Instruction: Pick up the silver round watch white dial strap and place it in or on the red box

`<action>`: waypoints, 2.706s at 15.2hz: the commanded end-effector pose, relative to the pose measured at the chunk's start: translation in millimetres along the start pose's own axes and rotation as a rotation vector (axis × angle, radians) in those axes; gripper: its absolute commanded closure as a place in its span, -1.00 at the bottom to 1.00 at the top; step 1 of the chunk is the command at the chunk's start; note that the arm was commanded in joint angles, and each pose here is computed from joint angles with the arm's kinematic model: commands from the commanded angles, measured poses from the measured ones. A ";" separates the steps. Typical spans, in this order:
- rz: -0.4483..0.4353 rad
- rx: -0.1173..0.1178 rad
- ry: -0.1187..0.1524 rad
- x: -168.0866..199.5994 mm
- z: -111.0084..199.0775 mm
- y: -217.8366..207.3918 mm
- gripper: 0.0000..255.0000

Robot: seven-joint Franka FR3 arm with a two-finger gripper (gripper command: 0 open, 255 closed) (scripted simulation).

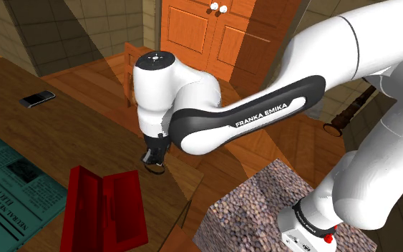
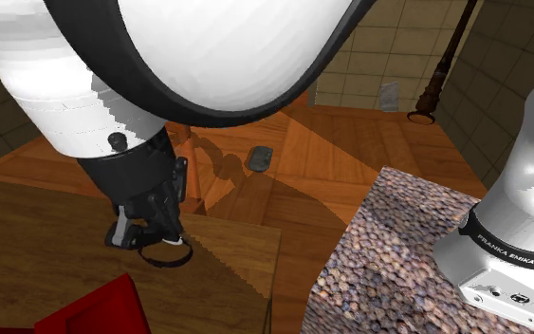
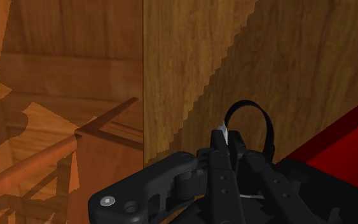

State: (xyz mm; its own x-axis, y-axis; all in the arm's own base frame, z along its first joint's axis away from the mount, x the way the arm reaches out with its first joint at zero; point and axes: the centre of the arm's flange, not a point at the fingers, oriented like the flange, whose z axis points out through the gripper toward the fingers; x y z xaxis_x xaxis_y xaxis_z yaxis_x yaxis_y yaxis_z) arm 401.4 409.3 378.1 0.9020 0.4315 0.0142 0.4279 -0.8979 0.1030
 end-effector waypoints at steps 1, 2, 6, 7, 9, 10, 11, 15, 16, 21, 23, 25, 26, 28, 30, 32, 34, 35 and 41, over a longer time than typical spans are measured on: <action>0.000 0.000 0.000 0.2 -10.4 0.8 1.00; 0.000 0.000 0.000 0.3 -15.6 1.4 1.00; 0.000 0.000 0.000 0.6 -36.6 3.5 1.00; 0.000 0.000 0.000 0.7 -41.9 4.1 1.00; 0.000 0.000 0.000 0.8 -52.4 5.2 1.00; 0.000 0.000 0.000 0.9 -57.6 5.7 1.00; 0.000 0.000 0.000 1.0 -62.9 6.3 1.00; 0.000 0.000 0.000 1.3 -83.9 8.4 1.00; 0.000 0.000 0.000 1.3 -89.1 9.0 1.00; 0.000 0.000 0.000 1.7 -115.4 11.7 1.00; 0.000 0.000 0.000 1.9 -125.9 12.8 1.00; 0.000 0.000 0.000 2.0 -136.4 13.9 1.00; 0.000 0.000 0.000 2.1 -141.6 14.4 1.00; 0.000 0.000 0.000 3.3 -149.1 2.1 1.00; 0.000 0.000 0.000 5.5 -156.0 -23.2 1.00; 0.000 0.000 0.000 7.7 -162.9 -48.6 1.00; 0.000 0.000 0.000 10.0 -169.9 -74.0 1.00; 0.000 0.000 0.000 11.1 -173.4 -86.6 1.00; 0.000 0.000 0.000 16.2 -184.3 -146.5 1.00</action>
State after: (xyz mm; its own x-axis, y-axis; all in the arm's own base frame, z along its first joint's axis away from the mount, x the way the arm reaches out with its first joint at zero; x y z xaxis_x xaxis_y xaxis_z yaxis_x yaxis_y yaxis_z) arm 345.3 558.1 548.8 0.9012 0.4331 0.0136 0.4296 -0.8972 0.1027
